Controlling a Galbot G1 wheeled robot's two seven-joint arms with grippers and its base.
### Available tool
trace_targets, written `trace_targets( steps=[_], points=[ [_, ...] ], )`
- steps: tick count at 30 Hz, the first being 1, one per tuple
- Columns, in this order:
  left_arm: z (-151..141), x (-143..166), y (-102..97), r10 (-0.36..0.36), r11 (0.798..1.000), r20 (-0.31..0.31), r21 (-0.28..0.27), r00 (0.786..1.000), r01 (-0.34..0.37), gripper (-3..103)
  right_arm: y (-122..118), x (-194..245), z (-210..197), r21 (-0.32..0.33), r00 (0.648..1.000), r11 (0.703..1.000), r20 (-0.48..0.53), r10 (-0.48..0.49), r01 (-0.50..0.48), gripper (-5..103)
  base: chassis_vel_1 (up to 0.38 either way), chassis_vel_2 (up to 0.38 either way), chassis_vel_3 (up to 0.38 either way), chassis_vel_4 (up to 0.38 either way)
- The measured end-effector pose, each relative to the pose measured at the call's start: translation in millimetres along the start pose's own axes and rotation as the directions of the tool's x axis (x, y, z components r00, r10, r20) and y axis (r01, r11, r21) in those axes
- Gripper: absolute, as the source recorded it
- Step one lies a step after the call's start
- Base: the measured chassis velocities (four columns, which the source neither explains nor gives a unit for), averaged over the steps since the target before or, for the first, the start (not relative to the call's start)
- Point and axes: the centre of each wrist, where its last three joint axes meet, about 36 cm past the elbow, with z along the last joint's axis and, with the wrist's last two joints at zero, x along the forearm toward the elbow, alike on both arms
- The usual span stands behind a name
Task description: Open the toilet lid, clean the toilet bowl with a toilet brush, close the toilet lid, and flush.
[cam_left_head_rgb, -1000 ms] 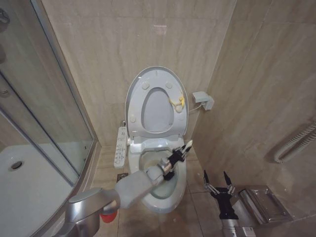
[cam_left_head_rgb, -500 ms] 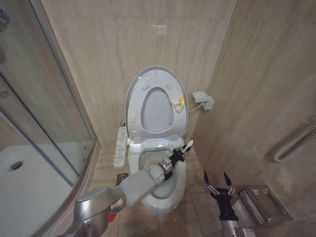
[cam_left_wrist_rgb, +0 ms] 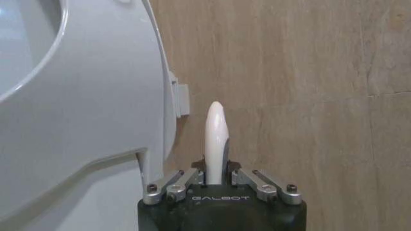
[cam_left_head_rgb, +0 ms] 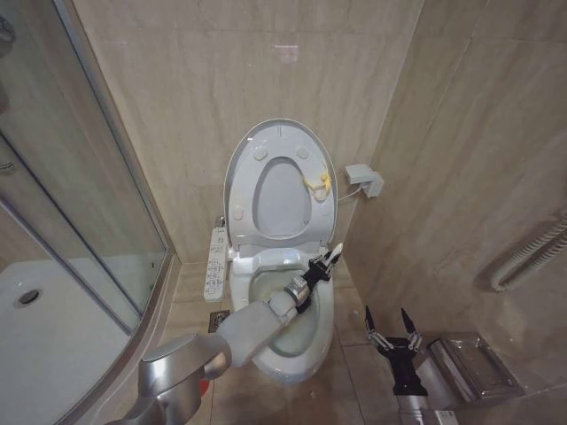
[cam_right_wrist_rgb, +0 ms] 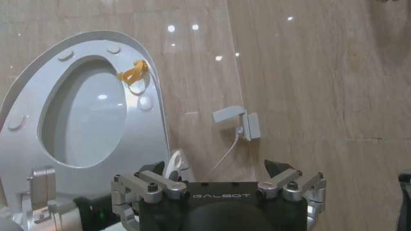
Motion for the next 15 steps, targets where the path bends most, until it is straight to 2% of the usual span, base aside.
trace_targets(
  steps=[4, 6, 10, 13, 15],
  points=[
    [-6.3, -4.5, -3.2, -0.002, 1.0, 0.022, 0.015, 1.0, 0.001, 19, 0.0, -0.3, 0.0, 0.0, 1.0, 1.0, 0.0, 0.0, 0.0, 100, 0.0, 0.0, 0.0, 0.0],
    [-12.2, -8.6, 1.8, -0.031, 0.999, 0.04, 0.034, 0.999, 0.029, 19, 0.7, -0.2, 0.3, -0.002, 1.0, 1.0, 0.0, 0.001, -0.001, 100, 0.0, 0.0, 0.0, 0.0],
    [-2.3, -1.3, 8.0, -0.043, 0.999, 0.005, 0.021, 0.999, 0.043, 19, 1.1, 0.3, 1.1, -0.004, 1.0, 1.0, -0.001, 0.003, -0.003, 100, 0.0, 0.0, 0.0, 0.0],
    [19.9, 17.1, -8.5, 0.01, 1.0, -0.054, 0.006, 0.998, -0.009, 19, 0.2, 1.6, 1.6, -0.003, 1.0, 1.0, -0.004, 0.002, -0.002, 100, 0.0, 0.0, 0.0, 0.0],
    [23.8, 20.7, -14.6, 0.022, 1.0, -0.062, 0.01, 0.998, -0.021, 19, -0.7, 1.7, 1.5, -0.002, 1.0, 1.0, -0.005, 0.002, -0.002, 100, 0.0, 0.0, 0.0, 0.0]
  ],
)
